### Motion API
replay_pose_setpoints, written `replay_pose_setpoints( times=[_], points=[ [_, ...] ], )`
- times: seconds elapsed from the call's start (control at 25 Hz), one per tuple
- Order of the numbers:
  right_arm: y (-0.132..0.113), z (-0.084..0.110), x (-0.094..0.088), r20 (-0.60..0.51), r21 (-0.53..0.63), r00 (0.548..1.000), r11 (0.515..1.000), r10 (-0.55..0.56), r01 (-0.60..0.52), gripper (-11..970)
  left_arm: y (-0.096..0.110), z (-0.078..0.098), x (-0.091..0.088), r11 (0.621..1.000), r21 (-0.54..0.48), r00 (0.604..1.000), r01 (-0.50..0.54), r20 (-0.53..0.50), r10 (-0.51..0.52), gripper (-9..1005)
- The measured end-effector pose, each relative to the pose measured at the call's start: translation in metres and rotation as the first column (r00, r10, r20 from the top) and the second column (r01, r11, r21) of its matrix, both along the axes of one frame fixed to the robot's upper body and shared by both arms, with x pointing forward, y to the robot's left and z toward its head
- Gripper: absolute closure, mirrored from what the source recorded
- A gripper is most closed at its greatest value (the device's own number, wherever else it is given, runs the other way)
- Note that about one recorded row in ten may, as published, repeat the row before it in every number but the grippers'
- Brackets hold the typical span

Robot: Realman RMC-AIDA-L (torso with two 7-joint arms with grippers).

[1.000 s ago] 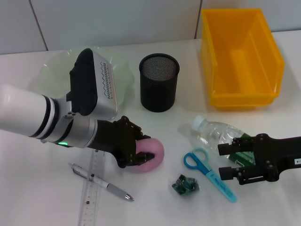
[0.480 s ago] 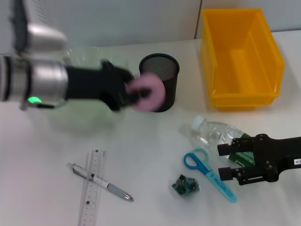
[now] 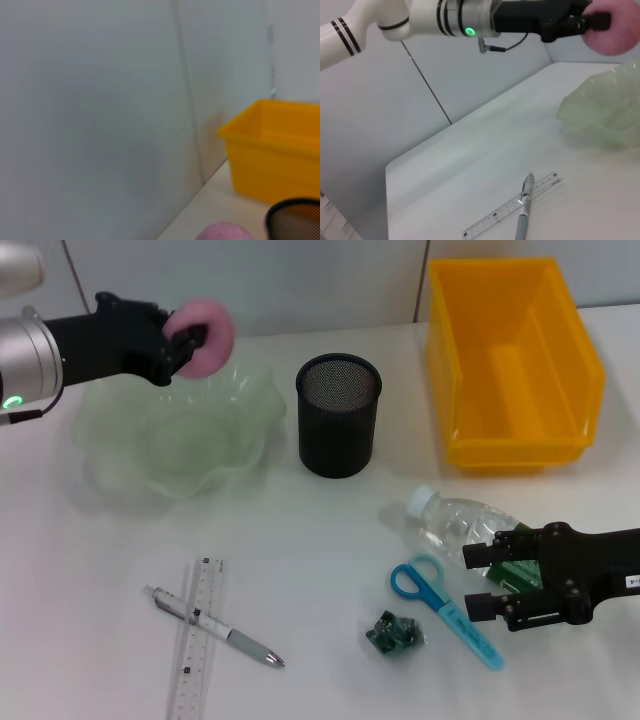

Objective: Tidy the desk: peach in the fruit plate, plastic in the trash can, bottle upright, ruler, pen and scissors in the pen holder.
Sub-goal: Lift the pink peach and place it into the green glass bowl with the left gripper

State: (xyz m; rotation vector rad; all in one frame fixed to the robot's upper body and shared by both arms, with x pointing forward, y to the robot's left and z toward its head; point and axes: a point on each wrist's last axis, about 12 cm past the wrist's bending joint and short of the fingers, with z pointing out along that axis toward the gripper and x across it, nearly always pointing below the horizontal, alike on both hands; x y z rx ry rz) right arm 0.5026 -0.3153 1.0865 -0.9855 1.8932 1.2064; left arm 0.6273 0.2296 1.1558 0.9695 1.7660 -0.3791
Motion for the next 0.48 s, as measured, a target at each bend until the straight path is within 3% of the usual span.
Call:
replay_pose_setpoints(
  times=[0.48],
  points=[
    [0.0,0.0,0.0,0.002,0.0,1.0,1.0,-0.002,0.002,230,0.007,-0.034,0.004,0.991,0.106,0.994,-0.078,-0.066,0.086,858]
  ],
)
